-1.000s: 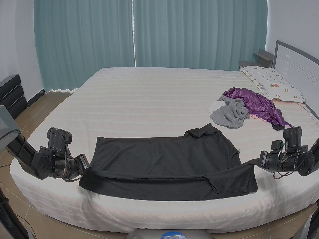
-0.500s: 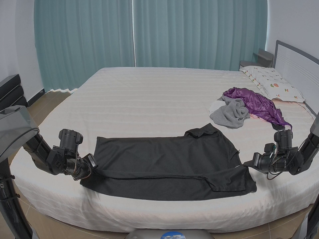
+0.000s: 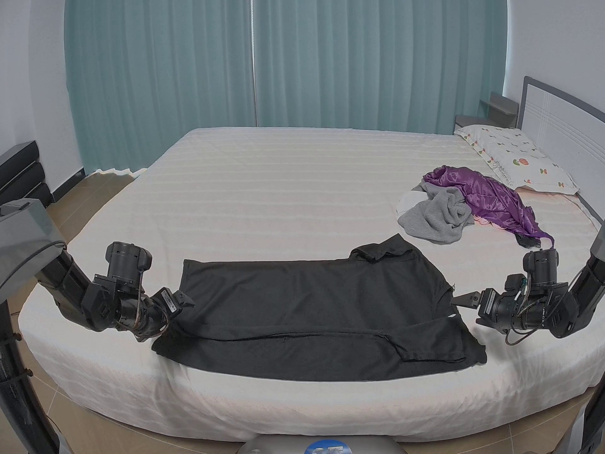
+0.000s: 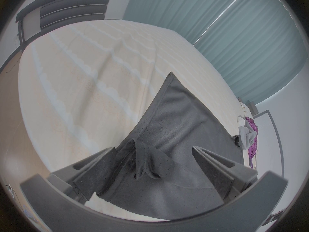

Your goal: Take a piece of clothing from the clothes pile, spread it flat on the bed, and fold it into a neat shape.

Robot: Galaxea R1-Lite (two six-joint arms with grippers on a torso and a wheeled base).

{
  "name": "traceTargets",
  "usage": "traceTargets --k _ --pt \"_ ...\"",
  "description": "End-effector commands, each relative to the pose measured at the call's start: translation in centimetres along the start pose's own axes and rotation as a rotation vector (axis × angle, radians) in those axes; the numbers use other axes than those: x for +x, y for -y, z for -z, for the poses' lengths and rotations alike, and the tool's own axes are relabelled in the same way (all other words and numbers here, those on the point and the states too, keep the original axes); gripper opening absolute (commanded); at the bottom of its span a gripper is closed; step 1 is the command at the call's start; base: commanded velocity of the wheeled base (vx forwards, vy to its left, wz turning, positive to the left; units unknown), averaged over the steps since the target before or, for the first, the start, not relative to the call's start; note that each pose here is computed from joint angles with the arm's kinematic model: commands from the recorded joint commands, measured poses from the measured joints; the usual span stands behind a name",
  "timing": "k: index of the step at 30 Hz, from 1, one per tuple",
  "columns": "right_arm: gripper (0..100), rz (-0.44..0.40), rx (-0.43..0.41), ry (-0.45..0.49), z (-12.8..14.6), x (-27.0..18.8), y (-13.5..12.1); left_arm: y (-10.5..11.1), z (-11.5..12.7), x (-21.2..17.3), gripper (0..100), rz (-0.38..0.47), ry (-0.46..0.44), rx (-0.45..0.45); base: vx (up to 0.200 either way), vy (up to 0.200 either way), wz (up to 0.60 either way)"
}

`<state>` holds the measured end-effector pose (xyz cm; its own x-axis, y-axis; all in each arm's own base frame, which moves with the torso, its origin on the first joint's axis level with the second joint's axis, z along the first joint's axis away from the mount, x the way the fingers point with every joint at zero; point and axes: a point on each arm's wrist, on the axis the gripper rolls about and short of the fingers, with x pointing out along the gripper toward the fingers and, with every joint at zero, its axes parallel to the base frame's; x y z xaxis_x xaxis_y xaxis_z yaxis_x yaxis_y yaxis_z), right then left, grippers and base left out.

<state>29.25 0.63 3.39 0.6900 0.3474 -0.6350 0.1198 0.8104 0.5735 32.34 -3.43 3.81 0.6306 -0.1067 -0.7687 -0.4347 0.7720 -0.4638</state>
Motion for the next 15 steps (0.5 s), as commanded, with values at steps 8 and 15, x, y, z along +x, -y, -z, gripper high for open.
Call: traceTargets --k 8,15 --pt "100 -0.130 0.141 0.158 2.4 -1.9 -0.3 0.7 -0.6 -5.0 100 0.105 0.066 -0.102 0.050 0.000 0.00" --pt "100 -0.163 0.206 0.183 3.8 -1.4 0.7 0.6 0.0 -4.9 100 0.145 -0.011 -0.137 0.114 0.000 0.00"
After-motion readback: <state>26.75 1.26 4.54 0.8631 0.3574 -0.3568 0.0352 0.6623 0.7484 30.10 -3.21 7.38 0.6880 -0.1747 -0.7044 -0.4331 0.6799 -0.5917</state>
